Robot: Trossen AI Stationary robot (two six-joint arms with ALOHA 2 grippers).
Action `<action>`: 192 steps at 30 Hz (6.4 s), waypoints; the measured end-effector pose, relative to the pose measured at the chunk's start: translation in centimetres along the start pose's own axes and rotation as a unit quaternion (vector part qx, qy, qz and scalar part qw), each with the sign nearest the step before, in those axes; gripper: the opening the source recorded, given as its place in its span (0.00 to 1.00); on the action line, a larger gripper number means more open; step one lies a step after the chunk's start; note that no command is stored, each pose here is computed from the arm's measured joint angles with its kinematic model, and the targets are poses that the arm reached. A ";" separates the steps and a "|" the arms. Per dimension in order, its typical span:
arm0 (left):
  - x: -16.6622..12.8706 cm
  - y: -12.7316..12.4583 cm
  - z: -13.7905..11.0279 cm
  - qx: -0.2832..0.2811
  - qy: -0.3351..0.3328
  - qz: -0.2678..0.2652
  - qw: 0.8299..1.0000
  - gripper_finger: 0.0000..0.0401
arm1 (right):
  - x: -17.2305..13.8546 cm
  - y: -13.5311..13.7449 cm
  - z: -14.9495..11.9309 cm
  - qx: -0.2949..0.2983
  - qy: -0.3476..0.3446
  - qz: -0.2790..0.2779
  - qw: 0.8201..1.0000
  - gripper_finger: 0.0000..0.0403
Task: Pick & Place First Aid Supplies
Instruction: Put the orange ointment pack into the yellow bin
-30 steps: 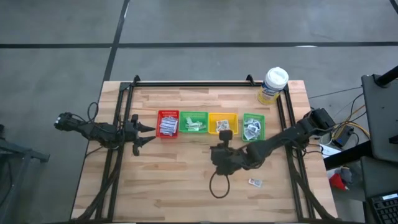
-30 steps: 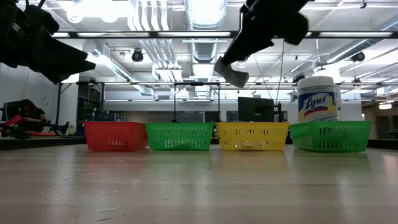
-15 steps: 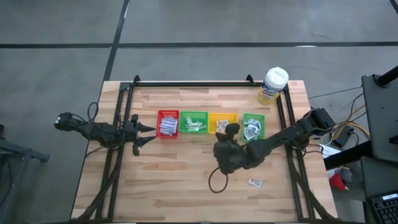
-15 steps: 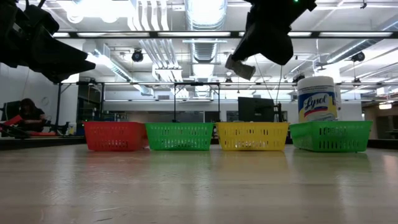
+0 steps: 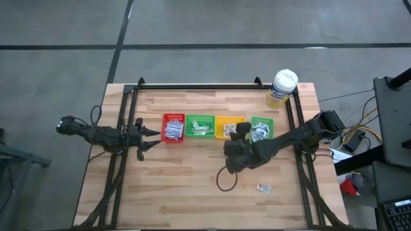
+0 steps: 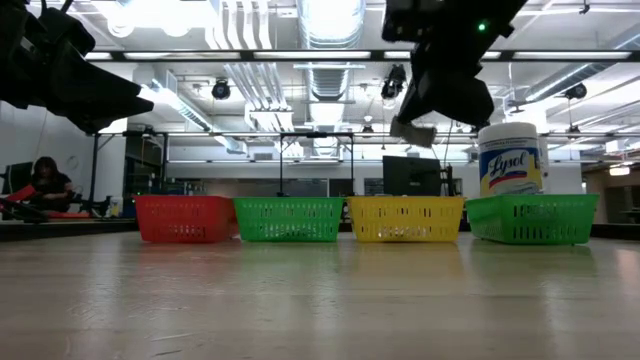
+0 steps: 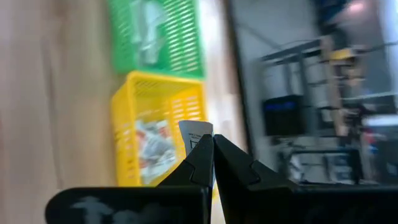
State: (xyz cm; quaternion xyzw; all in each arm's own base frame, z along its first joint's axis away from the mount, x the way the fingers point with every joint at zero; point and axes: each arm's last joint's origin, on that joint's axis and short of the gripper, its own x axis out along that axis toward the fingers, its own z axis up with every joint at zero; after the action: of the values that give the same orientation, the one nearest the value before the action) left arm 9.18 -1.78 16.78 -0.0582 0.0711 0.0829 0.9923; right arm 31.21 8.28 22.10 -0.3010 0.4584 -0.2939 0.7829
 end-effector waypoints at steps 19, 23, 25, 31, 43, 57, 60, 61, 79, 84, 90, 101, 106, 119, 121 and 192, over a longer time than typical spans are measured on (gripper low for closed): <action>0.0 0.0 0.0 0.000 0.000 0.000 1.000 0.47 | 7.7 -8.7 0.8 -0.020 0.090 0.261 0.961 0.02; 0.0 0.0 0.0 0.000 0.000 0.000 1.000 0.47 | 9.1 -10.0 0.4 -0.006 0.086 0.313 0.946 0.02; 0.0 0.0 0.0 0.000 0.000 0.000 1.000 0.47 | 9.6 -10.5 0.1 -0.002 0.081 0.336 0.938 0.02; 0.0 0.0 0.0 0.000 0.000 0.000 1.000 0.47 | 11.0 -11.9 -0.5 0.018 0.073 0.369 0.927 0.02; 0.0 0.0 0.0 0.000 0.000 0.000 1.000 0.47 | 12.9 -12.3 -1.6 0.039 0.046 0.395 0.917 0.02; 0.0 0.0 0.0 0.000 0.000 0.000 1.000 0.47 | 14.4 -10.2 -3.5 0.042 0.045 0.410 0.910 0.02; 0.0 0.0 0.0 0.000 0.000 0.000 1.000 0.47 | 14.7 -9.5 -4.1 0.045 0.049 0.418 0.906 0.02; 0.0 0.0 0.0 0.000 0.000 0.000 1.000 0.47 | 14.8 -9.4 -4.2 0.046 0.046 0.418 0.906 0.02; 0.0 0.0 0.0 0.000 0.000 0.000 1.000 0.47 | 15.2 -8.9 -4.6 0.053 0.045 0.397 0.915 0.02; 0.0 0.0 0.0 0.000 0.000 0.000 1.000 0.47 | 15.2 -8.9 -4.6 0.053 0.045 0.397 0.915 0.04; 0.0 0.0 0.0 0.000 0.000 0.000 1.000 0.47 | 15.2 -8.9 -4.6 0.055 0.046 0.397 0.915 0.15; 0.0 0.0 0.0 0.000 0.000 0.000 1.000 0.47 | 14.3 -11.0 -2.6 0.066 0.031 0.390 0.918 0.27; 0.0 0.0 0.0 0.000 0.000 0.000 1.000 0.47 | 13.0 -12.5 -2.0 0.075 0.072 0.403 0.909 0.27; 0.0 0.0 0.0 0.000 0.000 0.000 1.000 0.47 | 8.7 -11.4 -1.7 0.062 0.176 0.498 0.847 0.20; 0.0 0.0 0.0 0.000 0.000 0.000 1.000 0.47 | 8.2 -10.8 -1.7 0.055 0.182 0.502 0.844 0.19; 0.0 0.0 0.0 0.000 0.000 0.000 1.000 0.47 | -8.5 1.7 -9.6 0.114 0.305 0.482 0.814 0.17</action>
State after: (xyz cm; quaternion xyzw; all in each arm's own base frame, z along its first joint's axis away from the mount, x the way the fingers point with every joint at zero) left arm 9.17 -1.78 16.79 -0.0583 0.0709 0.0827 0.9923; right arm 19.52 13.69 21.58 0.1544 0.7231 -0.0060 0.6732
